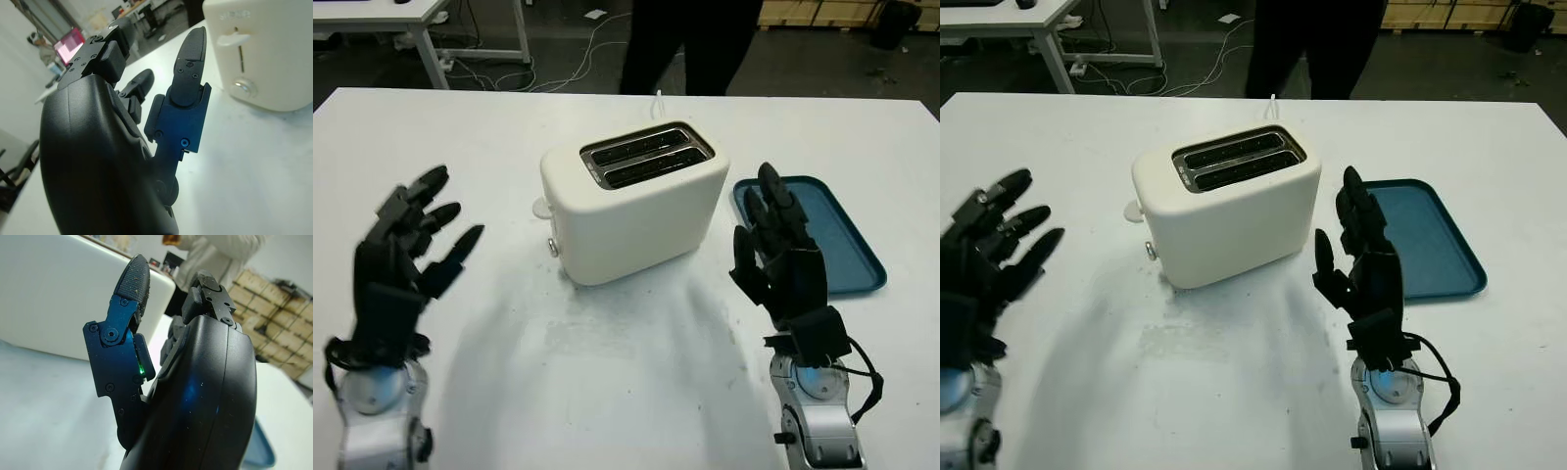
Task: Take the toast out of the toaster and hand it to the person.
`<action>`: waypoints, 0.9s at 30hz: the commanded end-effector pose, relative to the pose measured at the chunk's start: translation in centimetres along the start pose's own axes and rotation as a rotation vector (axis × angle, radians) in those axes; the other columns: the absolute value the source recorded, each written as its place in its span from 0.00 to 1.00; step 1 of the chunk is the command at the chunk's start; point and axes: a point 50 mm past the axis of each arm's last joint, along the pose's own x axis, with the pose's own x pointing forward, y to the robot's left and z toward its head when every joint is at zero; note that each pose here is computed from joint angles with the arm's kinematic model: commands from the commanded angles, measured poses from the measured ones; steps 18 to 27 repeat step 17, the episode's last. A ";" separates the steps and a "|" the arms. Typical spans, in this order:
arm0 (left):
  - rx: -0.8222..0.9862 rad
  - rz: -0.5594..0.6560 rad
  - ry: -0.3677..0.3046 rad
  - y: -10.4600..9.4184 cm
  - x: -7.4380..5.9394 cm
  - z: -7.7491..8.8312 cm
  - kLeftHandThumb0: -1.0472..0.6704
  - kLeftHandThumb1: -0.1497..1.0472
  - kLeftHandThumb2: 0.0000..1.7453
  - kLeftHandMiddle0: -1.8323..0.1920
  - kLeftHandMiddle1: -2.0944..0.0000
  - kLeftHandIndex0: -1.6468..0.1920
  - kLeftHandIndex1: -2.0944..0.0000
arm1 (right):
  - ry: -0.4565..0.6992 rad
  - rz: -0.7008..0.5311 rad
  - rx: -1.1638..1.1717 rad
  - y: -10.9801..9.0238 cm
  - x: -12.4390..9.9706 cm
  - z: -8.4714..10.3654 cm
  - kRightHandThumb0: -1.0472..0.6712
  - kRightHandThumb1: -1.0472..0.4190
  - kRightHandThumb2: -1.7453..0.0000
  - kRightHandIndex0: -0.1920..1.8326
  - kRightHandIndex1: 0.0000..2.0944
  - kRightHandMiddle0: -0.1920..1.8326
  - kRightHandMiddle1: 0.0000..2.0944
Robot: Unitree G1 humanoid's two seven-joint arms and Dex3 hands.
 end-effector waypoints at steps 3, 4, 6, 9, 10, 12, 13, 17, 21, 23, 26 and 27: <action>-0.011 -0.059 0.083 -1.7 -0.5 -1.9 0.34 0.89 0.12 0.79 0.74 0.71 0.93 | 0.036 0.000 0.038 0.7 -0.5 -0.7 0.27 0.09 0.60 0.14 0.00 0.15 0.00; -0.016 -0.063 0.095 -1.9 -0.4 -2.1 0.34 0.89 0.12 0.79 0.75 0.71 0.93 | 0.040 0.003 0.040 0.7 -0.6 -0.8 0.27 0.09 0.60 0.14 0.00 0.15 0.00; -0.026 -0.066 0.106 -2.2 -0.4 -2.2 0.37 0.89 0.12 0.79 0.76 0.71 0.94 | 0.045 0.002 0.046 0.9 -0.6 -0.8 0.26 0.09 0.60 0.14 0.00 0.15 0.00; -0.044 -0.052 0.116 -2.2 -0.3 -2.5 0.37 0.89 0.14 0.79 0.79 0.71 0.95 | 0.043 0.002 0.046 0.9 -0.6 -0.8 0.26 0.09 0.60 0.14 0.00 0.15 0.00; -0.045 -0.047 0.116 -2.2 -0.3 -2.5 0.37 0.89 0.14 0.78 0.79 0.70 0.95 | 0.042 0.003 0.047 0.9 -0.6 -0.9 0.26 0.09 0.60 0.13 0.00 0.14 0.00; -0.034 -0.047 0.108 -2.2 -0.3 -2.4 0.36 0.89 0.15 0.78 0.80 0.70 0.96 | 0.046 0.003 0.047 0.9 -0.6 -0.9 0.26 0.09 0.60 0.13 0.00 0.14 0.00; -0.031 -0.045 0.104 -2.2 -0.3 -2.3 0.36 0.89 0.15 0.78 0.80 0.70 0.96 | 0.049 0.003 0.042 0.9 -0.6 -0.9 0.26 0.09 0.60 0.13 0.00 0.14 0.00; -0.034 -0.041 0.103 -2.2 -0.3 -2.1 0.35 0.89 0.14 0.77 0.81 0.70 0.96 | 0.048 0.007 0.014 1.0 -0.6 -0.9 0.25 0.09 0.60 0.14 0.01 0.15 0.00; -0.034 -0.041 0.103 -2.2 -0.3 -2.1 0.35 0.89 0.14 0.77 0.81 0.70 0.96 | 0.048 0.007 0.014 1.0 -0.6 -0.9 0.25 0.09 0.60 0.14 0.01 0.15 0.00; -0.034 -0.041 0.103 -2.2 -0.3 -2.1 0.35 0.89 0.14 0.77 0.81 0.70 0.96 | 0.048 0.007 0.014 1.0 -0.6 -0.9 0.25 0.09 0.60 0.14 0.01 0.15 0.00; -0.034 -0.041 0.103 -2.2 -0.3 -2.1 0.35 0.89 0.14 0.77 0.81 0.70 0.96 | 0.048 0.007 0.014 1.0 -0.6 -0.9 0.25 0.09 0.60 0.14 0.01 0.15 0.00; -0.034 -0.041 0.103 -2.2 -0.3 -2.1 0.35 0.89 0.14 0.77 0.81 0.70 0.96 | 0.048 0.007 0.014 1.0 -0.6 -0.9 0.25 0.09 0.60 0.14 0.01 0.15 0.00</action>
